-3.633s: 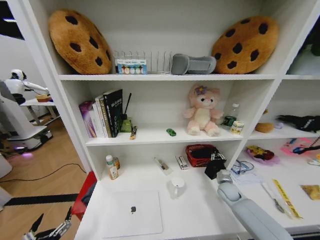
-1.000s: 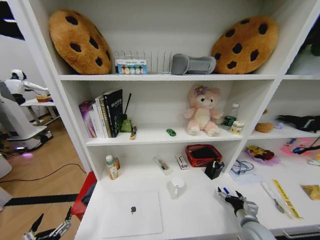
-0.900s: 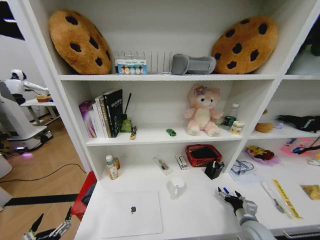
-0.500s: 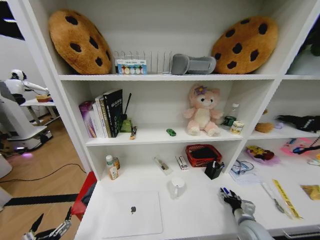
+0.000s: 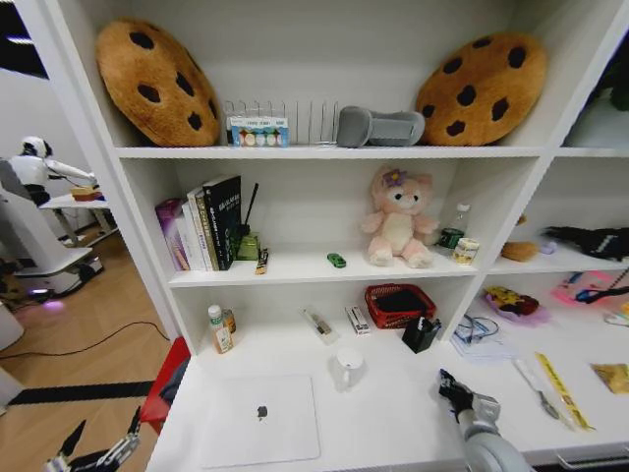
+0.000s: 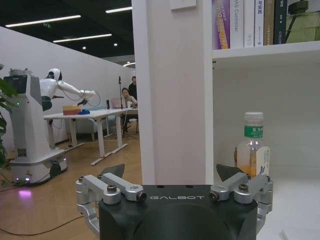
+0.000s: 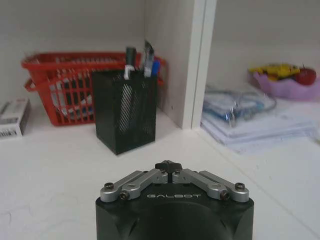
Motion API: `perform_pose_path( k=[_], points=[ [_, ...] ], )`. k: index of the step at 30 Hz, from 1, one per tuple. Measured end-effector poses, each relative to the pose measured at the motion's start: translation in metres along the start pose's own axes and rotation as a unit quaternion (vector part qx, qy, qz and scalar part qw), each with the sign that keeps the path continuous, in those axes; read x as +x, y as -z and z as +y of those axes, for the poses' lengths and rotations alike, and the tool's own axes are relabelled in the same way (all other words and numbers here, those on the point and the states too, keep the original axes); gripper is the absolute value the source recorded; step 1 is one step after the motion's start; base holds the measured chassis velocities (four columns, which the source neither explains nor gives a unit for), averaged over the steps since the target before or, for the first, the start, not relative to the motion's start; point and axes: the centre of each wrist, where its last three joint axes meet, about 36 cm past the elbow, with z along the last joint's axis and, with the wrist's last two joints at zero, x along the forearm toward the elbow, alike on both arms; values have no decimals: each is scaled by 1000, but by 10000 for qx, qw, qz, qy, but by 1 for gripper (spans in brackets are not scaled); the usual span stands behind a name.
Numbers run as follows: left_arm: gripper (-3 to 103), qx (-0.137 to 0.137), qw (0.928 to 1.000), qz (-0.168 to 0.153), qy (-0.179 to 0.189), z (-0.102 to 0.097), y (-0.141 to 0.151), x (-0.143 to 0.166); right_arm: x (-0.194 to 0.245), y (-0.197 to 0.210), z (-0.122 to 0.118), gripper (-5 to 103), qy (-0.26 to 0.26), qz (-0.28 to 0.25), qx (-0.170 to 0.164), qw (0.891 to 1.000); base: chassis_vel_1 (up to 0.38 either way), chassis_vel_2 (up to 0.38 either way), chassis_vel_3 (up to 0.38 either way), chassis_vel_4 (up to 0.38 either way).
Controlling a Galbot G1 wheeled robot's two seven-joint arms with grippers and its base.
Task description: Organize the objects on the table.
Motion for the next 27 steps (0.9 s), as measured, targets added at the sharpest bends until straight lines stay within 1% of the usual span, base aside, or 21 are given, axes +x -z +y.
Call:
perform_pose_path(
  k=[1,2,5,9,10,11,12,14,15,17,18,21,22,24,26,27],
  points=[
    [100,0,10000,0,0,0,0,0,0,2,1,0,143,-506,252,9983,0,0,0,0],
    [100,0,10000,0,0,0,0,0,0,2,1,0,143,-506,252,9983,0,0,0,0],
    [100,0,10000,0,0,0,0,0,9,9,13,0,204,-571,131,9981,0,0,0,0],
    [100,0,10000,0,0,0,0,0,13,6,16,0,190,-561,123,9982,0,0,0,0],
    [100,0,10000,0,0,0,0,0,15,5,17,0,165,-512,59,9985,0,0,0,0],
    [100,0,10000,0,0,0,0,0,17,5,18,-1,79,-399,-79,9991,0,0,0,0],
    [100,0,10000,0,0,0,0,0,17,5,18,-1,79,-399,-79,9991,0,0,0,0],
    [100,0,10000,0,0,0,0,0,18,6,19,9,-107,-175,-377,9991,0,0,0,0],
    [100,0,10000,0,0,0,0,0,18,6,19,9,-107,-175,-377,9991,0,0,0,0],
    [100,0,10000,0,0,0,0,0,18,10,17,20,-268,3,-635,9976,0,0,0,0],
    [100,0,10000,0,0,0,0,0,18,10,17,20,-268,3,-635,9976,0,0,0,0],
    [100,0,10000,0,0,0,0,0,15,15,14,37,-430,203,-835,9954,0,0,0,0],
    [100,0,10000,0,0,0,0,0,15,15,14,37,-430,203,-835,9954,0,0,0,0],
    [100,0,10000,1,0,0,0,0,14,15,12,47,-478,288,-877,9946,0,0,0,0],
    [100,0,10000,0,0,0,0,0,13,16,11,47,-499,326,-897,9942,0,0,0,0],
    [100,0,10000,0,0,0,0,0,12,15,10,58,-537,380,-923,9936,0,0,0,0]
  ],
)
